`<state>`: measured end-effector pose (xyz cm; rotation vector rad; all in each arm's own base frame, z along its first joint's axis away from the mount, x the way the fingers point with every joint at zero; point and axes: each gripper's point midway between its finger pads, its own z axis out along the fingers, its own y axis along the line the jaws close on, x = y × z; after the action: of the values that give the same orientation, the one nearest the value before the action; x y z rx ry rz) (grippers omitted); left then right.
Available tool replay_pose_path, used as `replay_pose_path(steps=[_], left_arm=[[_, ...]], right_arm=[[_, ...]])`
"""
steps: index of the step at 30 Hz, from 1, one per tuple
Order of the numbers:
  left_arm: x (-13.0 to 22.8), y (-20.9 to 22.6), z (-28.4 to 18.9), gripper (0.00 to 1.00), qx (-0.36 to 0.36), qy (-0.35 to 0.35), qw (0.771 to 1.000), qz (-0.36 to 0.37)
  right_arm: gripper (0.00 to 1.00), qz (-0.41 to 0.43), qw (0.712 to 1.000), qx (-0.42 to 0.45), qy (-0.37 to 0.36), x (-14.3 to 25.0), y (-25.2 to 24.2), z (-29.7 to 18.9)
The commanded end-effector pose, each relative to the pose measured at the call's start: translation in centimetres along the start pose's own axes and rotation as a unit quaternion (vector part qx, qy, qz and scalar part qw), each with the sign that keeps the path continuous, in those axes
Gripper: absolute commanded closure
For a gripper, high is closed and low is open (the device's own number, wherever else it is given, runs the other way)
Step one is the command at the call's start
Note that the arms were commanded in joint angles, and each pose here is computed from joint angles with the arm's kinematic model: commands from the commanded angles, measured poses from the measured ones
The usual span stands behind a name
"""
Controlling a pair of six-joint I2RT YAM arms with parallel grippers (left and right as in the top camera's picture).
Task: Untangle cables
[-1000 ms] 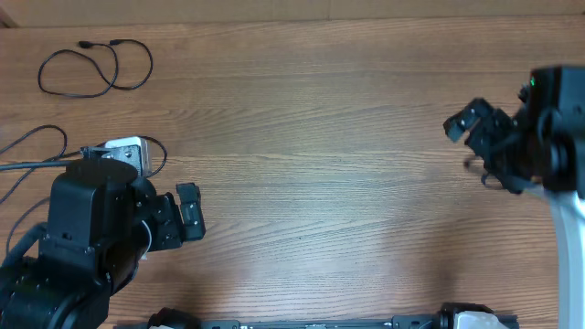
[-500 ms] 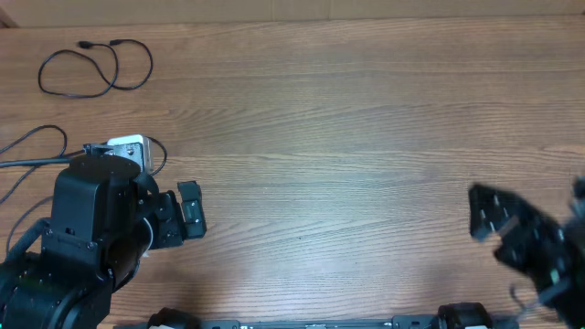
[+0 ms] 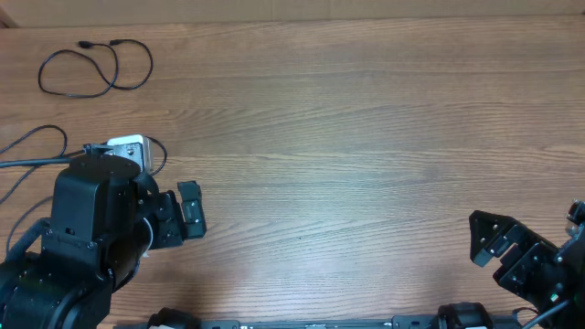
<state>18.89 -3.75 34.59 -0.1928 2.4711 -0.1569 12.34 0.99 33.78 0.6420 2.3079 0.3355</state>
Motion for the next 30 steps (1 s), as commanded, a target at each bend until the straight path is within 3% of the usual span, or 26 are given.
replay_pose_path(steps=[1,12,20,25,30], left_arm=[[-0.3,0.1,-0.1,0.00,-0.004,-0.006,1.000,-0.007],[-0.3,0.1,-0.1,0.00,-0.004,-0.006,1.000,-0.007],[-0.3,0.1,-0.1,0.01,-0.004,-0.006,1.000,-0.007],[-0.3,0.1,-0.1,0.00,-0.004,-0.006,1.000,-0.007],[-0.2,0.1,-0.1,0.00,-0.004,-0.006,1.000,-0.007]], right_arm=[[0.00,-0.005,1.000,0.004,-0.004,-0.2,-0.1,0.1],[0.00,-0.007,0.999,0.030,-0.036,-1.5,-0.8,0.1],[0.00,-0.104,0.991,-0.008,-0.089,-2.8,0.5,2.7],[0.00,-0.190,0.971,-0.075,-0.128,-1.9,2.0,6.4],[0.00,-0.214,0.954,-0.102,-0.183,-1.4,1.9,9.5]])
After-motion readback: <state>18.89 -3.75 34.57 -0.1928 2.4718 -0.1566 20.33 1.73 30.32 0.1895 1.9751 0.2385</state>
